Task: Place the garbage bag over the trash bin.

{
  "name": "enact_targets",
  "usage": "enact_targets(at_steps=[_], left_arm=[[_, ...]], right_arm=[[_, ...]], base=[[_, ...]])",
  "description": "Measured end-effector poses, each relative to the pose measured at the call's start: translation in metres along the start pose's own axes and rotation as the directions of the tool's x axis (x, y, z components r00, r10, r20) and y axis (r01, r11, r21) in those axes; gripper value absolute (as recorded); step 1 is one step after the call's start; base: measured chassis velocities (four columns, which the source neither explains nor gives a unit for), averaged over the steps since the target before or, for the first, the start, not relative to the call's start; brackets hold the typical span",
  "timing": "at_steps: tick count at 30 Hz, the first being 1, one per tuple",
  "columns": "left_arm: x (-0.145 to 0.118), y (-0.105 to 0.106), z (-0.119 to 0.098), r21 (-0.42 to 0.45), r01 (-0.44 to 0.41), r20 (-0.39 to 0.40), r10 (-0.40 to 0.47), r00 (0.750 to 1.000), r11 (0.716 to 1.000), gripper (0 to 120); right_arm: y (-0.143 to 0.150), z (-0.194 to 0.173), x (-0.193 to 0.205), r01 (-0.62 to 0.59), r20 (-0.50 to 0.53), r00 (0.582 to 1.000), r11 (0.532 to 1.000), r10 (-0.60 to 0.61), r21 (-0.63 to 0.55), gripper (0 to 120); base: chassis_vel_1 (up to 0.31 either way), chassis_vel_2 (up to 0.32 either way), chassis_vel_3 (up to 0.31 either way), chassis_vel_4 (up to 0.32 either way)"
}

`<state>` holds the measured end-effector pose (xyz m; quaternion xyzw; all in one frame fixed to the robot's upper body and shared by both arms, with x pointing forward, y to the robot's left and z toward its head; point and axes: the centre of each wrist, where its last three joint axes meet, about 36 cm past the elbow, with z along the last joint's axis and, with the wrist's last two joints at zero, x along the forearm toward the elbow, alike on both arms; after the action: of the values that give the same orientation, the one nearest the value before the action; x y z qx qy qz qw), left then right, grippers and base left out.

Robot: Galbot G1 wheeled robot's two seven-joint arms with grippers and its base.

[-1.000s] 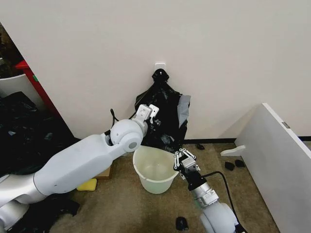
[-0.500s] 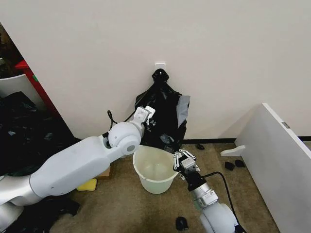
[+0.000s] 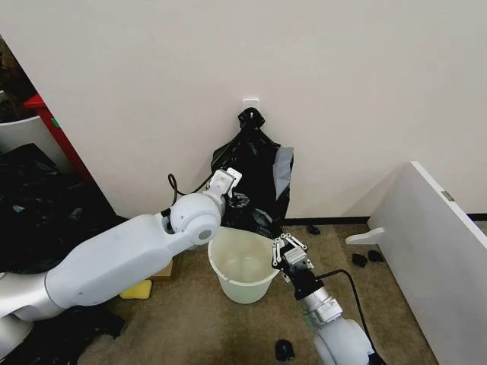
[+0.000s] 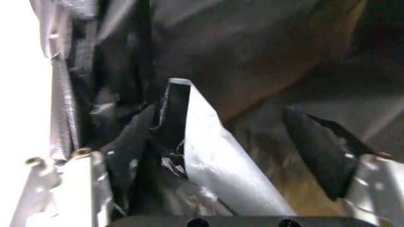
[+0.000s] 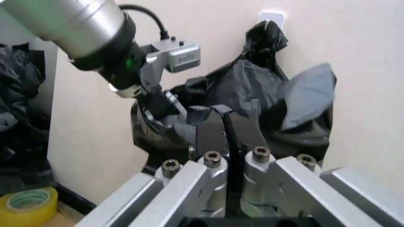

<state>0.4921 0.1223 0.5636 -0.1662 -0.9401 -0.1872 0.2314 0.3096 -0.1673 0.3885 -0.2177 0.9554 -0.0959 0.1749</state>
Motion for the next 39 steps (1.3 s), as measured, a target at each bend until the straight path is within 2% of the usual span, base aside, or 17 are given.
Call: enact_targets(at_steps=[1,3,5,7,8,12,20,22,25,26,29,30,32,33,35,37,39], left_arm=[[0.0,0.0,0.0,0.0,0.0,0.0,0.0,1.0,1.0,75],[-0.006,0.004,-0.001,0.041,-0.01,-0.032,0.011,0.999,0.999,64],[-0.007,0.006,-0.002,0.056,-0.01,-0.04,0.012,0.999,0.998,60],[-0.009,0.008,-0.004,0.08,0.004,-0.05,0.0,0.999,0.997,49],[-0.009,0.008,-0.004,0.08,0.004,-0.05,0.0,0.999,0.997,49],[-0.009,0.009,-0.006,0.096,0.021,-0.057,-0.016,0.998,0.995,36],[-0.009,0.015,-0.007,0.105,0.032,-0.06,-0.026,0.998,0.994,4],[-0.009,0.016,-0.006,0.111,0.034,-0.06,-0.027,0.998,0.993,0],[-0.008,0.017,-0.005,0.125,0.037,-0.049,-0.031,0.998,0.991,0],[-0.008,0.017,-0.003,0.135,0.035,-0.037,-0.031,0.999,0.99,0],[-0.006,0.018,0.008,0.208,0.014,0.09,-0.033,0.995,0.978,0],[-0.006,0.018,0.008,0.208,0.014,0.09,-0.033,0.995,0.978,0],[-0.004,0.019,0.022,0.264,-0.014,0.213,-0.044,0.976,0.964,0],[-0.003,0.021,0.028,0.299,-0.031,0.278,-0.056,0.959,0.954,0],[-0.002,0.022,0.031,0.312,-0.038,0.299,-0.061,0.952,0.949,0],[0.004,0.027,0.041,0.378,-0.078,0.392,-0.083,0.916,0.923,0],[0.006,0.029,0.043,0.391,-0.086,0.411,-0.09,0.907,0.916,0]], right_arm=[[0.0,0.0,0.0,0.0,0.0,1.0,1.0,0.0,0.0,0],[-0.001,-0.001,0.0,-0.002,0.002,1.0,1.0,0.002,-0.001,0],[-0.002,-0.001,0.0,-0.002,0.001,1.0,1.0,0.002,-0.001,0],[-0.002,-0.001,0.0,-0.002,0.002,1.0,1.0,0.002,-0.002,0],[-0.002,-0.001,0.0,-0.002,0.002,1.0,1.0,0.002,-0.002,0],[-0.003,-0.002,-0.003,-0.003,0.008,1.0,1.0,0.003,-0.005,0],[-0.005,-0.002,-0.004,-0.007,0.007,1.0,1.0,0.007,-0.013,0],[-0.005,-0.002,-0.005,-0.01,0.006,1.0,1.0,0.01,-0.016,0],[-0.004,-0.002,-0.005,-0.013,0.004,1.0,1.0,0.013,-0.023,0],[-0.004,-0.002,-0.004,-0.013,0.002,1.0,1.0,0.013,-0.025,0],[-0.003,-0.005,-0.001,-0.019,-0.008,1.0,0.999,0.019,-0.045,0],[-0.003,-0.005,-0.001,-0.019,-0.008,1.0,0.999,0.019,-0.045,0],[-0.002,-0.01,0.004,-0.026,-0.021,0.999,0.997,0.025,-0.068,0],[-0.004,-0.013,0.009,-0.029,-0.029,0.999,0.997,0.027,-0.078,7],[-0.004,-0.014,0.011,-0.03,-0.033,0.999,0.996,0.027,-0.081,8],[-0.008,-0.022,0.025,-0.034,-0.055,0.998,0.993,0.028,-0.11,20],[-0.008,-0.025,0.029,-0.034,-0.061,0.998,0.992,0.027,-0.12,23]], base=[[0.0,0.0,0.0,0.0],[0.0,0.0,0.0,0.0],[0.0,0.0,0.0,0.0],[0.0,0.0,0.0,0.0],[0.0,0.0,0.0,0.0],[0.0,0.0,0.0,0.0],[0.0,0.0,0.0,0.0],[0.0,0.0,0.0,0.0],[0.0,0.0,0.0,0.0],[0.0,0.0,0.0,0.0],[0.0,0.0,0.0,0.0],[0.0,0.0,0.0,0.0],[0.0,0.0,0.0,0.0],[0.0,0.0,0.0,0.0],[0.0,0.0,0.0,0.0],[0.0,0.0,0.0,0.0],[0.0,0.0,0.0,0.0]])
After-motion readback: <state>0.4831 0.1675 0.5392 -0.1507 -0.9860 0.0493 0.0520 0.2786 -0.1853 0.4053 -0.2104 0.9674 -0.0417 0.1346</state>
